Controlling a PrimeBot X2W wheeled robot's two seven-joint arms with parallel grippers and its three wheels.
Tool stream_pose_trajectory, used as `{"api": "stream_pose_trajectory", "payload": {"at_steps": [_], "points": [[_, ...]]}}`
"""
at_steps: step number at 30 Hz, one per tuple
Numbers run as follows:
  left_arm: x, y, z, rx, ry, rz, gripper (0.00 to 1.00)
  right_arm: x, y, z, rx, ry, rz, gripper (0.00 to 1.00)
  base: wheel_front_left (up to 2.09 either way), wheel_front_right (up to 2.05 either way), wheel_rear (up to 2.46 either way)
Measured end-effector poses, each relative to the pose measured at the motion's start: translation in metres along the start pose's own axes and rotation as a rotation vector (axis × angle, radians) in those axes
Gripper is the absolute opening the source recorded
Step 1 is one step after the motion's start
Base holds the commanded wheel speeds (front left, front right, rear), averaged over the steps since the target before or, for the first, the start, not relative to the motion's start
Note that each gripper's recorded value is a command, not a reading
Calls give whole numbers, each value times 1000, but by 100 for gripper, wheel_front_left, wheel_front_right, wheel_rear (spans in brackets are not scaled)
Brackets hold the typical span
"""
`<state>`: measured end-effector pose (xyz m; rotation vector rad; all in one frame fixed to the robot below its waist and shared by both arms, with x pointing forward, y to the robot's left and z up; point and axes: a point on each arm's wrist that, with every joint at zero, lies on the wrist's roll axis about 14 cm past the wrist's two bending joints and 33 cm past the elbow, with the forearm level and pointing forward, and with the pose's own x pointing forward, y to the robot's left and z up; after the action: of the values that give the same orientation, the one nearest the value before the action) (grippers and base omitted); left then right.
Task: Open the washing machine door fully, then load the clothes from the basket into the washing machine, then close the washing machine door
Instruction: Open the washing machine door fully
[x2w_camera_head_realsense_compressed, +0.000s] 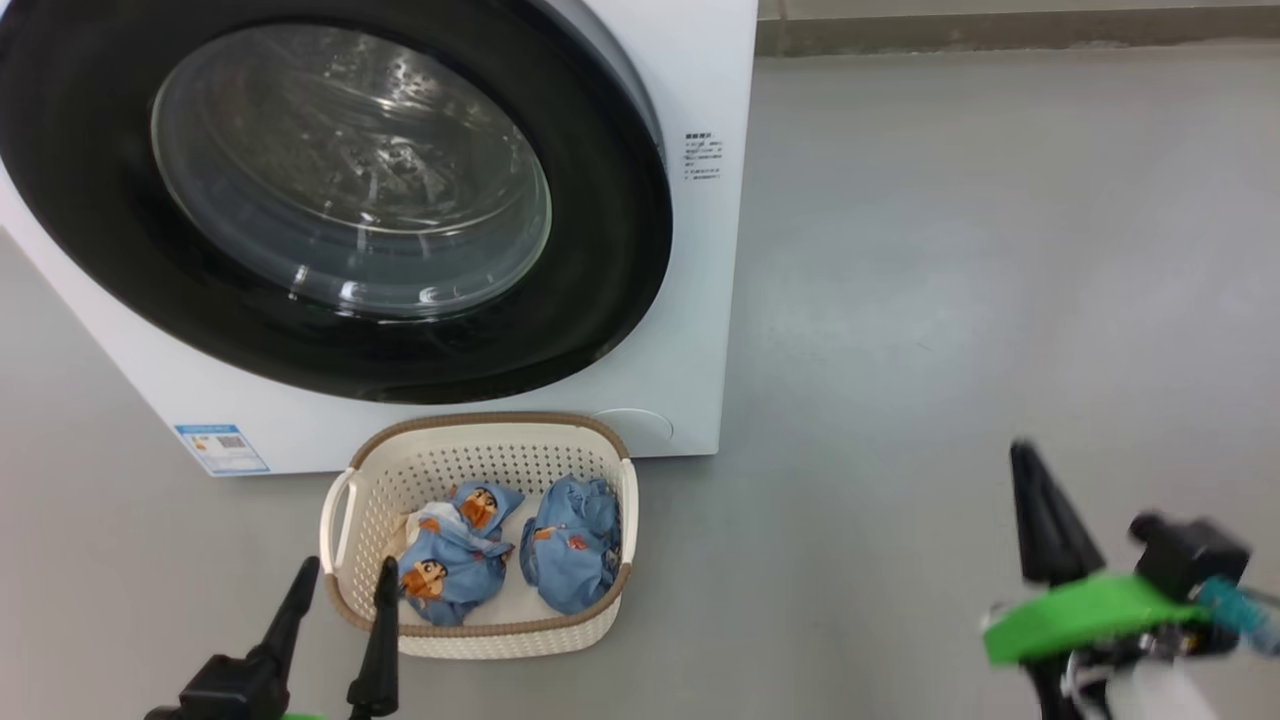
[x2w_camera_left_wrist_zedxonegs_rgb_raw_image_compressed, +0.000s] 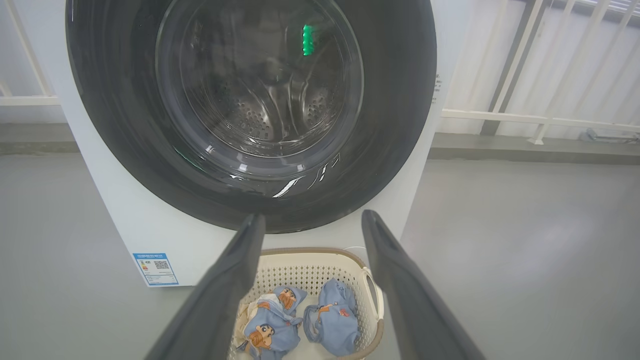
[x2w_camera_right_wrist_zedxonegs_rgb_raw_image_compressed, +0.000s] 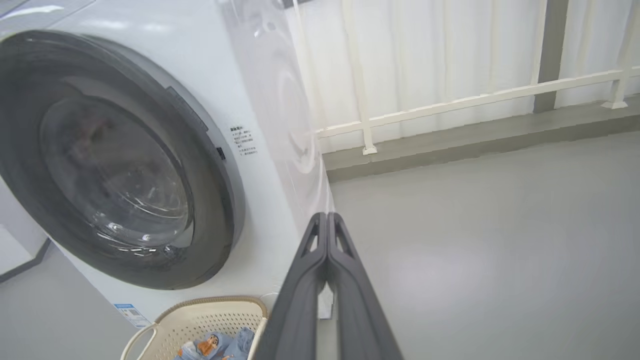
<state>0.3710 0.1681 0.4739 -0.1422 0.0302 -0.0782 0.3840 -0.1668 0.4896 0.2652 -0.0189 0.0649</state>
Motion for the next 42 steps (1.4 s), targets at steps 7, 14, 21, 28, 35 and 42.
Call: {"api": "stream_pose_trajectory", "payload": {"at_steps": [7,14,21,28,35,42], "points": [[0,3,-6,-27,17,13,100,54,20,65,296,-195,43,0,0,0,0],[9,7,-3,-50,8,30,100,102,42,112,559,-312,111,0,0,0,0],[15,19,-4,-83,9,78,100,148,48,133,923,-346,154,0,0,0,0],[20,28,-11,-92,29,112,100,181,84,119,974,-160,315,0,0,0,0],[26,35,-21,-100,55,133,100,208,121,88,879,78,456,0,0,0,0],[33,36,-30,-102,83,133,100,227,144,68,836,220,540,0,0,0,0]]}}
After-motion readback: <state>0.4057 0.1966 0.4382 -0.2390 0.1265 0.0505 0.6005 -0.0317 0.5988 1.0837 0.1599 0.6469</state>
